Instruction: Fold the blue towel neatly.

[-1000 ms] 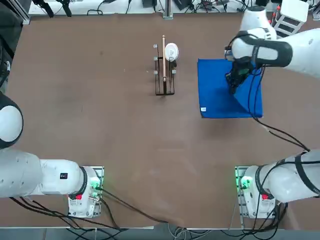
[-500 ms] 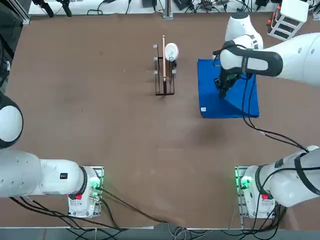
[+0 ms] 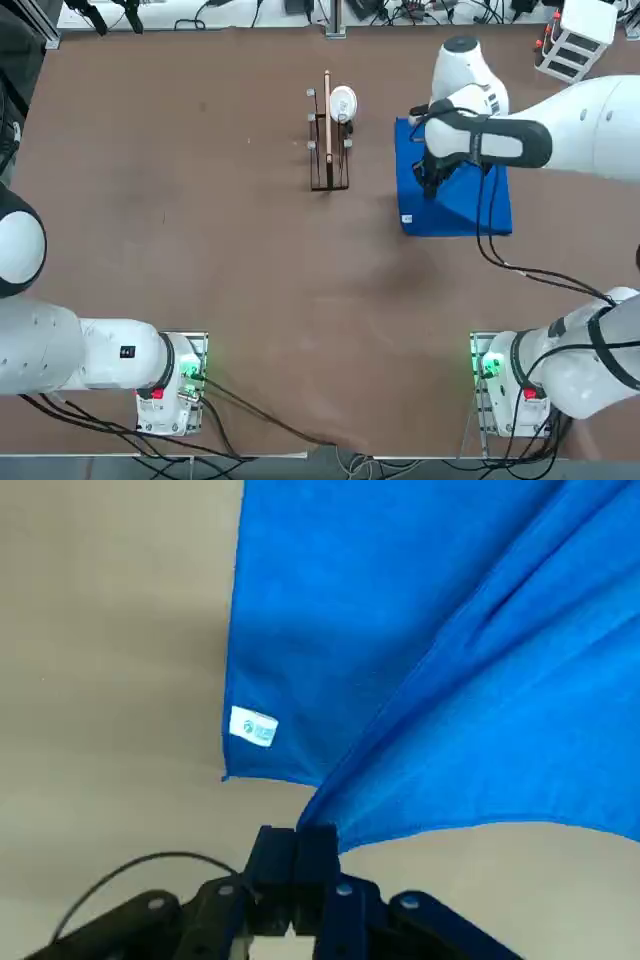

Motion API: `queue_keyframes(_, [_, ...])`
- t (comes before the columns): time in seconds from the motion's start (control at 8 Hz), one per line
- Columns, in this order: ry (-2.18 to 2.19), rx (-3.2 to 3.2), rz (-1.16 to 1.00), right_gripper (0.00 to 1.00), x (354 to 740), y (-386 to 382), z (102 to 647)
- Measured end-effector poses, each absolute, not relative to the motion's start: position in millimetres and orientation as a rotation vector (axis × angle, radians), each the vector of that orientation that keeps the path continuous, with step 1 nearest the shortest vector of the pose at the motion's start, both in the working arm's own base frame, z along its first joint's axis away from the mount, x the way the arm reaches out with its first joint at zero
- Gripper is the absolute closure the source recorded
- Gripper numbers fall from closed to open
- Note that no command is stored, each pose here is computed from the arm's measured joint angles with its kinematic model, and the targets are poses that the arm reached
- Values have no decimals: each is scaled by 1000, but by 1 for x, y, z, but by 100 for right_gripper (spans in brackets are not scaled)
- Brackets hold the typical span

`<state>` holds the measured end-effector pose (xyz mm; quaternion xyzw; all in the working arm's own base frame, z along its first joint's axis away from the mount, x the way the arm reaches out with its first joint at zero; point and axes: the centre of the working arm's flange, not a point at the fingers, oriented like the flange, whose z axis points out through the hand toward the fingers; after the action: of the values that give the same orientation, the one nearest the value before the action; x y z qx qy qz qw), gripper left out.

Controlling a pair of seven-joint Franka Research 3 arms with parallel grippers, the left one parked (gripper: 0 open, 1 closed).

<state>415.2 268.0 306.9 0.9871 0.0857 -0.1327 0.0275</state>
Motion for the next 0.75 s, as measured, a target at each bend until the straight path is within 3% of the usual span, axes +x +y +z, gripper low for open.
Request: queue_keyframes(0.75, [241,3055,-322,98,400,310,279])
